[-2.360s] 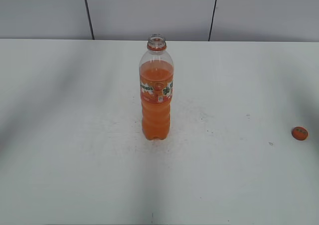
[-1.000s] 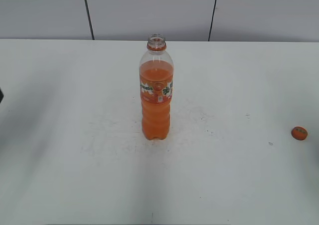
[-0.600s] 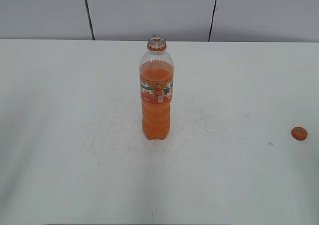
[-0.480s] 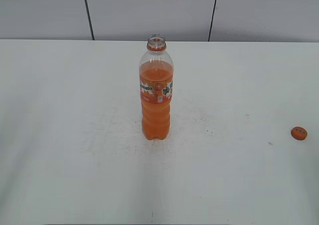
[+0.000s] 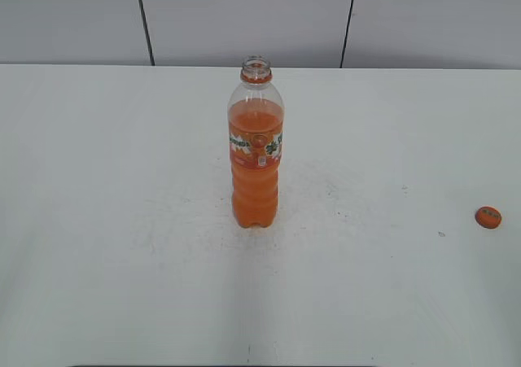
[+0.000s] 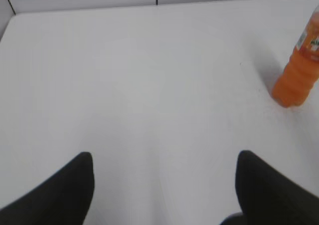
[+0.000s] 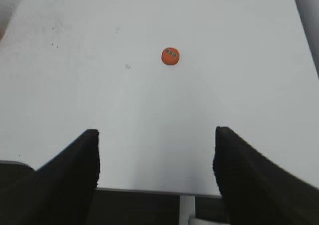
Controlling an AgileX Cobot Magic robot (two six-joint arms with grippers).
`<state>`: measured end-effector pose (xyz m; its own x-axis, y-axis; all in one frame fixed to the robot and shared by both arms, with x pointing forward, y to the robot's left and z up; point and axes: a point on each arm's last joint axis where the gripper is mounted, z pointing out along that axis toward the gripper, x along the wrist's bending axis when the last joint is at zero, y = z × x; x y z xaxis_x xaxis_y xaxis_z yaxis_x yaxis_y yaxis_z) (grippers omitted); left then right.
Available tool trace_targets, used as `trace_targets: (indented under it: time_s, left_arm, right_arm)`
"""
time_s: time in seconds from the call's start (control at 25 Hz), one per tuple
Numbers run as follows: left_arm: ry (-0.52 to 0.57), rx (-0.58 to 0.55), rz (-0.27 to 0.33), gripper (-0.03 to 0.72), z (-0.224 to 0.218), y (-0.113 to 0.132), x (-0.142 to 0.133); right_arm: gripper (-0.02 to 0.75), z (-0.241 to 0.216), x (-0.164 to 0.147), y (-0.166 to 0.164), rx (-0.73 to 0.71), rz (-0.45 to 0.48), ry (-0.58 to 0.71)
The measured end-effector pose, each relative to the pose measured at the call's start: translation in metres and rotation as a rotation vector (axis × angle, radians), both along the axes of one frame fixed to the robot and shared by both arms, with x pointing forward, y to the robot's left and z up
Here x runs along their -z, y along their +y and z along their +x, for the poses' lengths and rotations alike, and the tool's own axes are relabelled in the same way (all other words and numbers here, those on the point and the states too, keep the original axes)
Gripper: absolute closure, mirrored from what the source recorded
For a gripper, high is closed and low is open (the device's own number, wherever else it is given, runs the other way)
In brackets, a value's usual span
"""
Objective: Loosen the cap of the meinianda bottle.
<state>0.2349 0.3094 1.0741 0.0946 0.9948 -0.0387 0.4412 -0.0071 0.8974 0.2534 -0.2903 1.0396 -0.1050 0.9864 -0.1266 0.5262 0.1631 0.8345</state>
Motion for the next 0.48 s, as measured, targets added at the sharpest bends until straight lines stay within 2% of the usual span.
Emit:
trace_targets:
  time_s: [0.16,0.48]
  left_arm:
    - [-0.071,0.003,-0.007,0.155,-0.0073,0.0015,0.0006]
    - [-0.073,0.04,0.029,0.155,-0.007,-0.0003,0.0009]
  right_arm:
    - [0.202,-0.0121,-0.0004,0.0019,-0.006,-0.004,-0.084]
    - [0.202,-0.0123,-0.0006,0.0038,-0.018,0.015,-0.088]
